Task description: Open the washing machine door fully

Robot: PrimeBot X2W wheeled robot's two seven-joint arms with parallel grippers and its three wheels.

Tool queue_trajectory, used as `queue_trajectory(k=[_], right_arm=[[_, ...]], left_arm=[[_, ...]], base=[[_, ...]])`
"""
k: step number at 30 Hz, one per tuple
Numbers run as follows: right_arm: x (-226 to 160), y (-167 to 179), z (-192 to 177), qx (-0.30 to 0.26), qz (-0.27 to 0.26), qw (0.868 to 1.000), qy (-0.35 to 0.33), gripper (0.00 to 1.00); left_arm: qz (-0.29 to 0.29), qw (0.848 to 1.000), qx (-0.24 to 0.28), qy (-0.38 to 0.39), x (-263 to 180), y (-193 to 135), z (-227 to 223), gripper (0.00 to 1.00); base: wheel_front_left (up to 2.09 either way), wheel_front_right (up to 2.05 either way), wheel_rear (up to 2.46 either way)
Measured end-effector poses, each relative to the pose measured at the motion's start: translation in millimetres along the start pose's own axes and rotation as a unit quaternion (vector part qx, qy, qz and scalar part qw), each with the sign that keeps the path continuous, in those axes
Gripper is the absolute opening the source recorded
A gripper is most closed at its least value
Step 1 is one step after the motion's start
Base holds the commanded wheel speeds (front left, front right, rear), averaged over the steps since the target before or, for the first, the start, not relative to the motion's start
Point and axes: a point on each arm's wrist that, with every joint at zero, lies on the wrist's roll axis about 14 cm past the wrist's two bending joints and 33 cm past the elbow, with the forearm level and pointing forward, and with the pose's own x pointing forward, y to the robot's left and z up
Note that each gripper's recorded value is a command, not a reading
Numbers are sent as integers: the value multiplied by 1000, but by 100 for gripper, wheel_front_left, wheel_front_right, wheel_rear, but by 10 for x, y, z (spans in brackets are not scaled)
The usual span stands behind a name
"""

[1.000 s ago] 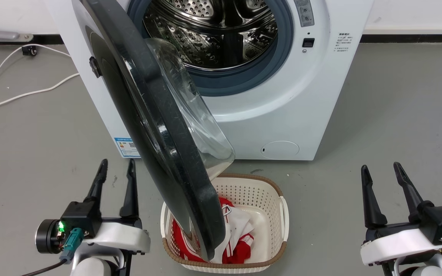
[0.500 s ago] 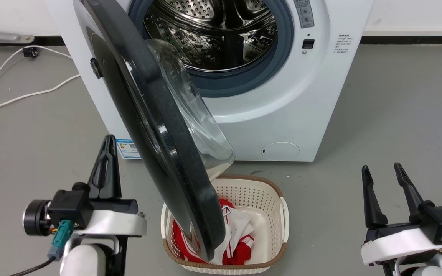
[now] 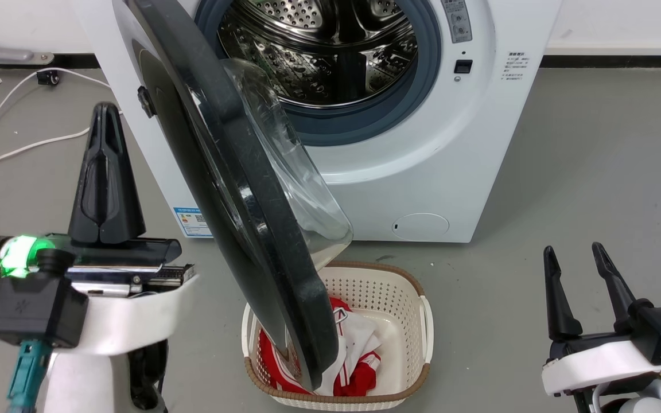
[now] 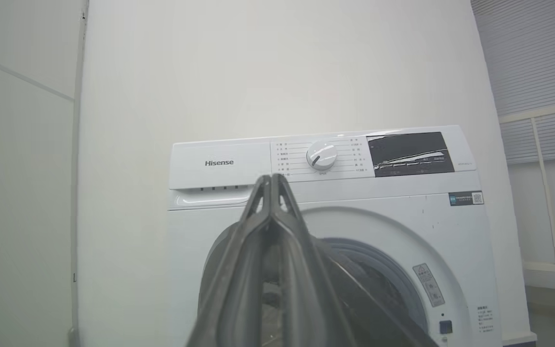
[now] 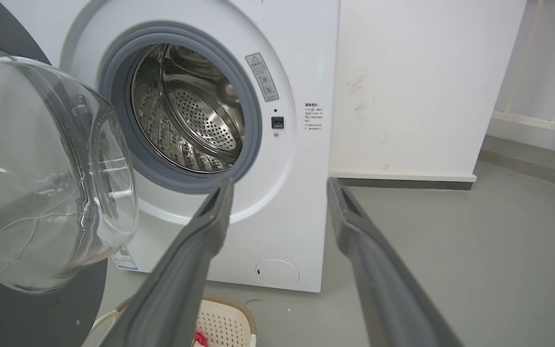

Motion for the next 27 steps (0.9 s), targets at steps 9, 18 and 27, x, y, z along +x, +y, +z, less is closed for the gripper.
queue_trajectory(k=[9,18,27], right_arm=[[-8,-24,-9,-1,-4,1000,3,100],[-8,-16,-27,2,-3,1000,6,100],[-2,33,-56,7,4,1000,13,100]], left_arm=[[-104,991,-77,-46,-26,-693,391,0],[-179,966,-162,94,-446,-1291,12,0],[-208,931,-166,251,-1006,-1496,-572,0]], base=[[0,0,0],[0,0,0],[0,0,0]])
